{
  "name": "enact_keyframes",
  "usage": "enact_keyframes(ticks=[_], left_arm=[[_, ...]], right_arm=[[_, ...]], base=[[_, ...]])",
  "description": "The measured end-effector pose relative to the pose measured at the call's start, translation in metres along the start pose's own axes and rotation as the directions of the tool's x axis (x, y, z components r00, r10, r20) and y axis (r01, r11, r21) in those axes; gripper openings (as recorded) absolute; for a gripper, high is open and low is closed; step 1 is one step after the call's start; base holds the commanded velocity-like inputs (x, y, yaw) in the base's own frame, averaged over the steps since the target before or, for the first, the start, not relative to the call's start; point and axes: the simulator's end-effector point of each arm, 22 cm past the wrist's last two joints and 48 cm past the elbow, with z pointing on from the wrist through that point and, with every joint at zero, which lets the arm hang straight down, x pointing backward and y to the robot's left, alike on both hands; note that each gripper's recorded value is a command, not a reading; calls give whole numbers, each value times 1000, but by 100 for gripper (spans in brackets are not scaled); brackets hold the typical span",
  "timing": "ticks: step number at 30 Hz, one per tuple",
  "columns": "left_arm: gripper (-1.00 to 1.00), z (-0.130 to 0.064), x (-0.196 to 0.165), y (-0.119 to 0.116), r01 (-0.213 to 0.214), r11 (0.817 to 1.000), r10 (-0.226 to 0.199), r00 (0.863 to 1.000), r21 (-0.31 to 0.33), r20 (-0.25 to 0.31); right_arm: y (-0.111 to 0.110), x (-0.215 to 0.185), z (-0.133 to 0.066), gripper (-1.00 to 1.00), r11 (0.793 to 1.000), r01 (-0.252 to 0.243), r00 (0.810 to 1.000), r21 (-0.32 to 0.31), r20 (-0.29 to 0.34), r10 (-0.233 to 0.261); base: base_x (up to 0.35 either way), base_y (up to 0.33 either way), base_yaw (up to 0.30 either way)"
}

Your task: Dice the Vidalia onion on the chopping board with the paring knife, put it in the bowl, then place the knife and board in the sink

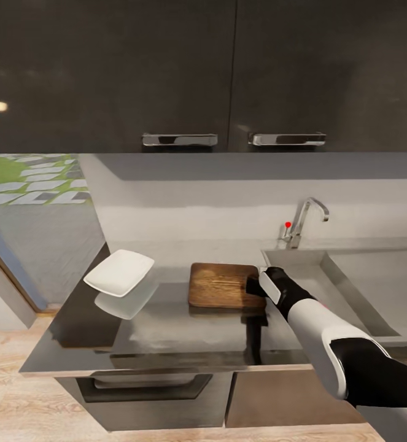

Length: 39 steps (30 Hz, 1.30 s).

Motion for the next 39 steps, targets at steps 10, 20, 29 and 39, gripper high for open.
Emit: enact_keyframes(ticks=[10, 20, 29, 39], left_arm=[[100, 0, 0, 1, 1, 1000, -1, 1000, -2, -1], [100, 0, 1, 0, 1, 1000, -1, 1000, -2, -1], [100, 0, 1, 1, 0, 1000, 0, 1000, -2, -3], [100, -3, 5, 1, -1, 1000, 1, 1000, -1, -15]], right_arm=[[-5, 8, 3, -100, 1000, 1, 1000, 6, -21, 0], [-6, 12, 4, -100, 1000, 0, 1000, 8, -30, 1], [-6, 12, 4, -100, 1000, -2, 1000, 7, -30, 2], [-10, 20, 7, 100, 1000, 10, 999, 20, -50, -9]], base=[[6, 5, 0], [0, 0, 0], [0, 0, 0], [0, 0, 0]])
